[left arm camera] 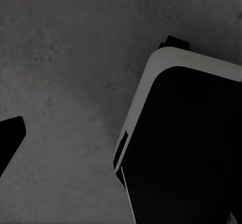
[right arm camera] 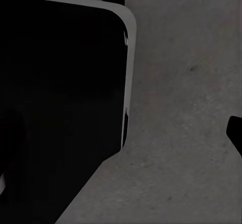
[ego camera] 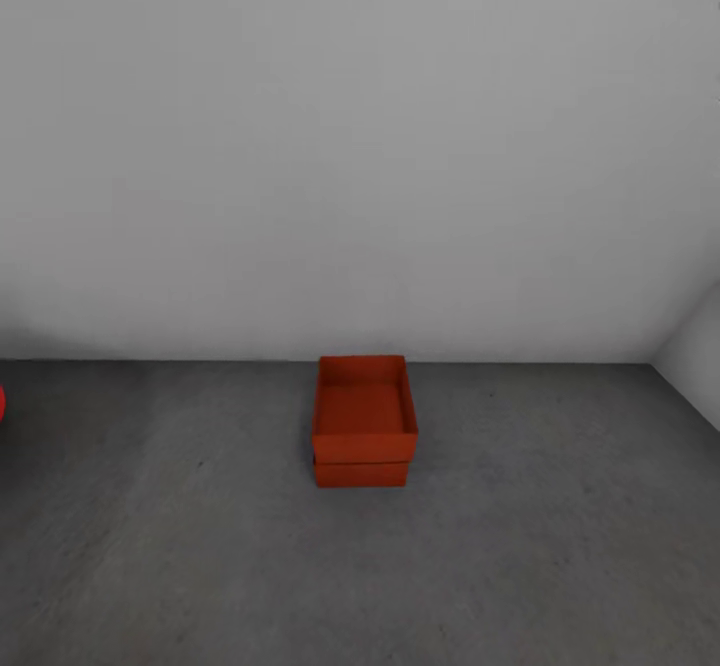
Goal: Move the two storage containers from the living room to the garage. In the garage, place one container on the floor and stack the other container on top of it (either order is fine).
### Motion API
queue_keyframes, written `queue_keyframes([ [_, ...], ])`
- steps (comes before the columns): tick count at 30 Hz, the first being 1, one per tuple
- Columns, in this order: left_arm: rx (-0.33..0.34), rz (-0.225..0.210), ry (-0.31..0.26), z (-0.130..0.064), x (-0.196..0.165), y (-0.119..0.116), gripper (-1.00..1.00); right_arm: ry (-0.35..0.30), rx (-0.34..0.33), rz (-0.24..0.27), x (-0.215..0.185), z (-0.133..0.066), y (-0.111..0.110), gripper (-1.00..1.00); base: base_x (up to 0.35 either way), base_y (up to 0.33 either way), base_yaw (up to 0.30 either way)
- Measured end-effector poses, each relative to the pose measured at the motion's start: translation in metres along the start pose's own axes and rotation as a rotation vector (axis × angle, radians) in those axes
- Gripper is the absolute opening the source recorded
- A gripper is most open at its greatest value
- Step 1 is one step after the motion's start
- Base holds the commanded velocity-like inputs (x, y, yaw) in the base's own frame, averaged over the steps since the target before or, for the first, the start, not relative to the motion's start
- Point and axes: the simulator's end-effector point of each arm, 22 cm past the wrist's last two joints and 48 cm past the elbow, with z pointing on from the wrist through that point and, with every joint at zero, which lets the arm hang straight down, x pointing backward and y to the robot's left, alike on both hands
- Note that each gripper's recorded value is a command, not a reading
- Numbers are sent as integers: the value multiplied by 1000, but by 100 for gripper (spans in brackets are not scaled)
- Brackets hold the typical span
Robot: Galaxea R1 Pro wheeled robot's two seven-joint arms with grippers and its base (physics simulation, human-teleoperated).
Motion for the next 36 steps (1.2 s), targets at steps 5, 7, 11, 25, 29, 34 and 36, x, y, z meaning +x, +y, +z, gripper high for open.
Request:
queue_keyframes([
  [5,2,-2,-7,-1,-3,-1,100,-8,0,0,-3,0,0,100,0,0,0],
  [7,3,-2,-10,-1,-4,-1,100,-11,1,0,-4,0,0,100,0,0,0],
  [11,5,-3,-16,-2,-7,-2,100,-17,1,0,-7,0,0,100,0,0,0],
  [25,12,-8,-37,-4,-15,-4,100,-40,3,0,-16,-1,-1,100,0,0,0],
  [29,14,-9,-43,-5,-18,-5,100,-47,3,0,-18,-1,-1,100,0,0,0],
  [34,16,-11,-51,-6,-21,-5,100,-55,4,0,-21,-1,-1,100,0,0,0],
  [36,17,-11,-54,-6,-22,-6,100,-58,4,0,-22,-1,-1,100,0,0,0],
])
